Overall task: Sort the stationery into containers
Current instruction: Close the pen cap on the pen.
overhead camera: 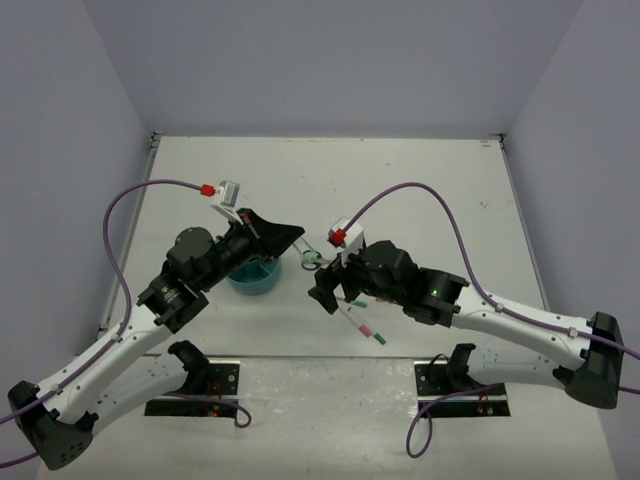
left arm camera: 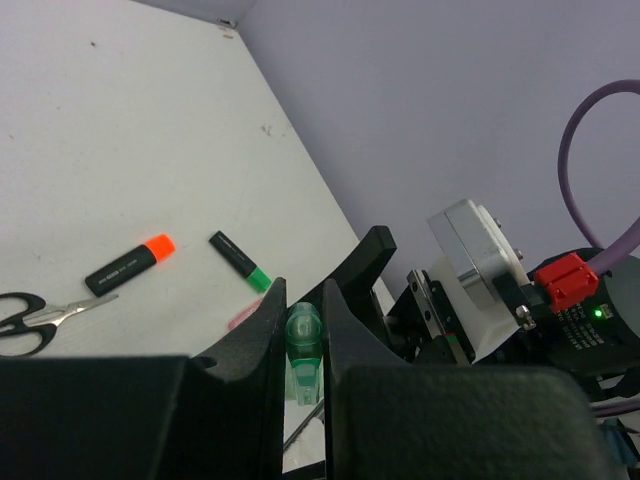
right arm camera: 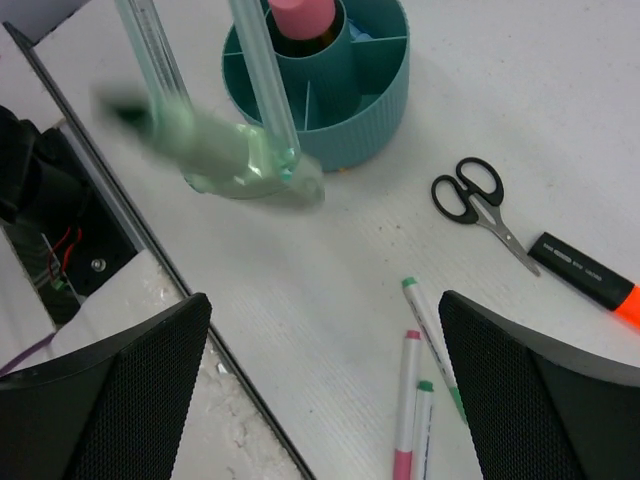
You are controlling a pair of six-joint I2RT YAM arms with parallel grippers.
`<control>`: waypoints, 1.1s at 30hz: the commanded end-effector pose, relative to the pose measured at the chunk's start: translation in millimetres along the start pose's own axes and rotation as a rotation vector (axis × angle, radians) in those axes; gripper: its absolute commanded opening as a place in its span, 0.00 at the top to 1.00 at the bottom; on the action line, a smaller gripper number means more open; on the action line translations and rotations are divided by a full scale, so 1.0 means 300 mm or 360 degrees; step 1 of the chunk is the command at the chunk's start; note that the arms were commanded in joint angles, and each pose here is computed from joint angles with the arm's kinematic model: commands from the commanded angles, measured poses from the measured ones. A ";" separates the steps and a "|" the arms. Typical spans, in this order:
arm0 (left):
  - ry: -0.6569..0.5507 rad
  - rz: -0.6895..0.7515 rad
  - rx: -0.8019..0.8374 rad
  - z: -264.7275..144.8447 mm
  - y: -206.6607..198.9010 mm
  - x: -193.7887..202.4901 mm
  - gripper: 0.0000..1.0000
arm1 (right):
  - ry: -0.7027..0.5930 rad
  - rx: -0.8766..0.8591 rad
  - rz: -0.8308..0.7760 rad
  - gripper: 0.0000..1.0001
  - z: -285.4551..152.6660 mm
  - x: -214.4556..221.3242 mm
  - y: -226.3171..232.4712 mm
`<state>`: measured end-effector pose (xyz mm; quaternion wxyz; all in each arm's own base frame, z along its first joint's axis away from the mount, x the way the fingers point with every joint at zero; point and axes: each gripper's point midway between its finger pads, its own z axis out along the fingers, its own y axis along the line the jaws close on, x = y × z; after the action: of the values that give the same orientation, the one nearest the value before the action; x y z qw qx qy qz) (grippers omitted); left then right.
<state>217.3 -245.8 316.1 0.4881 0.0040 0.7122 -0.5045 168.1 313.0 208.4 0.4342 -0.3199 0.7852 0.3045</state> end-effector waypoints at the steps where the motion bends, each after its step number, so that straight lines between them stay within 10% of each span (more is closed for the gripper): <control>1: -0.0033 0.0122 0.0151 0.012 -0.057 -0.026 1.00 | -0.0175 0.0047 0.0176 0.01 -0.109 -0.115 -0.011; 10: 0.0059 0.0133 0.0503 -0.003 -0.145 0.045 1.00 | -0.0338 -0.0405 0.0445 0.05 -0.221 -0.203 0.032; 33: 0.0201 0.0069 0.0938 -0.064 -0.316 0.060 1.00 | -0.0435 -0.0835 0.0138 0.67 -0.232 -0.203 0.144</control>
<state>160.6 -286.7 347.6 0.4340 0.1649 0.6003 -0.6512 126.9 296.8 277.2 0.3941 -0.3230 0.6686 0.5416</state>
